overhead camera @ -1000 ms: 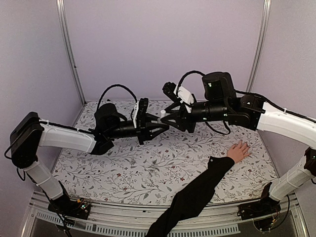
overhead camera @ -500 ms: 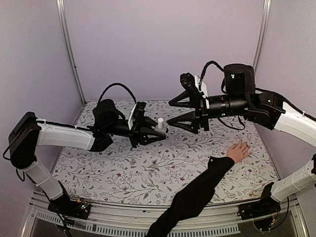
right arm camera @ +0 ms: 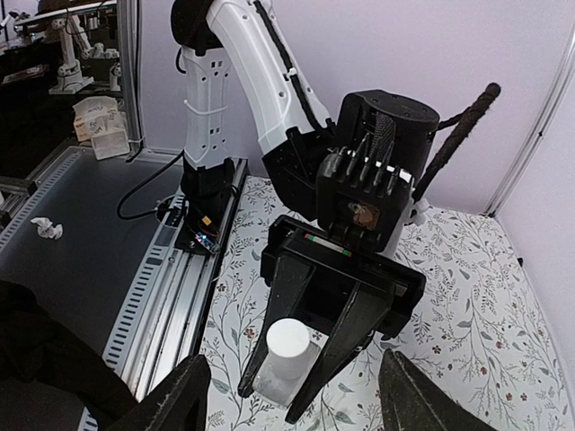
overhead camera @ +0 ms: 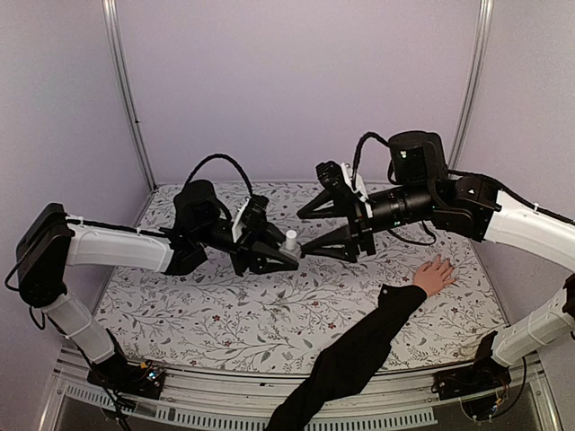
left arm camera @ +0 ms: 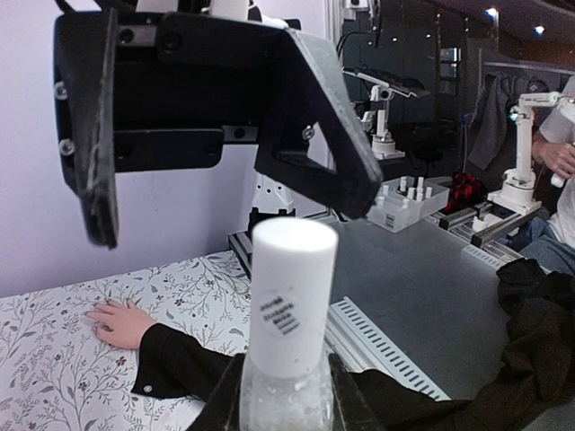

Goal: Paint the nails
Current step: Screw the nail polish bottle.

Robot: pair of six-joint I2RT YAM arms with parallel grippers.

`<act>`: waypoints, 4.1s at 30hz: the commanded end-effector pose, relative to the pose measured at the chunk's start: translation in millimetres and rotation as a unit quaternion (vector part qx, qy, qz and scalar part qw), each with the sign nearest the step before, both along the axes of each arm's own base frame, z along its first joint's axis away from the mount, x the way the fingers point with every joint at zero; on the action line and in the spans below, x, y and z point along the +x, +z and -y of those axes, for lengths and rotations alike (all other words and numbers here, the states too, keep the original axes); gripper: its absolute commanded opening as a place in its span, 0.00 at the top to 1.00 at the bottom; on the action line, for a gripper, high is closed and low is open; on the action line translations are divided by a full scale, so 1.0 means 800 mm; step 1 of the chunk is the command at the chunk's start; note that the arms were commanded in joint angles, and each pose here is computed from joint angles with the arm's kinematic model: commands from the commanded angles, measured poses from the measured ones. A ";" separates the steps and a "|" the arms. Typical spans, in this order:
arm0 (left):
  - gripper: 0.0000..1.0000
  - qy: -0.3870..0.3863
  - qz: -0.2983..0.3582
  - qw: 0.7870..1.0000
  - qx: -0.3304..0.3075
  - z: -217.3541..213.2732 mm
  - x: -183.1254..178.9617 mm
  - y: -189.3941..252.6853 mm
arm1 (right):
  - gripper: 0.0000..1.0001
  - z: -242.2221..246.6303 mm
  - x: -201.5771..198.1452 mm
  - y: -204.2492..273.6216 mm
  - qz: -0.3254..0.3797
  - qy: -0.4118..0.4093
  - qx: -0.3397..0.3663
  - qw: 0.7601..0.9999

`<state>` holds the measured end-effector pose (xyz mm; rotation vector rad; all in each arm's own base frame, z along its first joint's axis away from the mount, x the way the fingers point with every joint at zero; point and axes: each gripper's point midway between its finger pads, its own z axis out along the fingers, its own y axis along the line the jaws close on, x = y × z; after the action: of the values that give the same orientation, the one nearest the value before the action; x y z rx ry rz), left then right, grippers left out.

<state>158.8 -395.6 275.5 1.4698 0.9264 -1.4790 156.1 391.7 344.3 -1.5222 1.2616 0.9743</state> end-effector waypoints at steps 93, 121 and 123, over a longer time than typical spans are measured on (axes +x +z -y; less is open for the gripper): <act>1.00 0.270 -0.001 0.962 -0.049 0.031 0.120 0.038 | 0.41 0.003 0.104 0.025 -0.018 -0.133 0.105 0.985; 1.00 0.445 -0.050 0.892 -0.068 0.017 0.200 0.038 | 1.00 0.002 0.218 -0.015 -0.090 -0.350 0.113 0.925; 1.00 0.460 -0.053 0.884 -0.065 0.018 0.207 0.036 | 1.00 0.002 0.227 -0.019 -0.102 -0.367 0.116 0.918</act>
<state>305.5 -414.0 282.1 0.7871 1.3292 -0.9333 306.6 399.0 322.7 -0.8723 1.5622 0.7967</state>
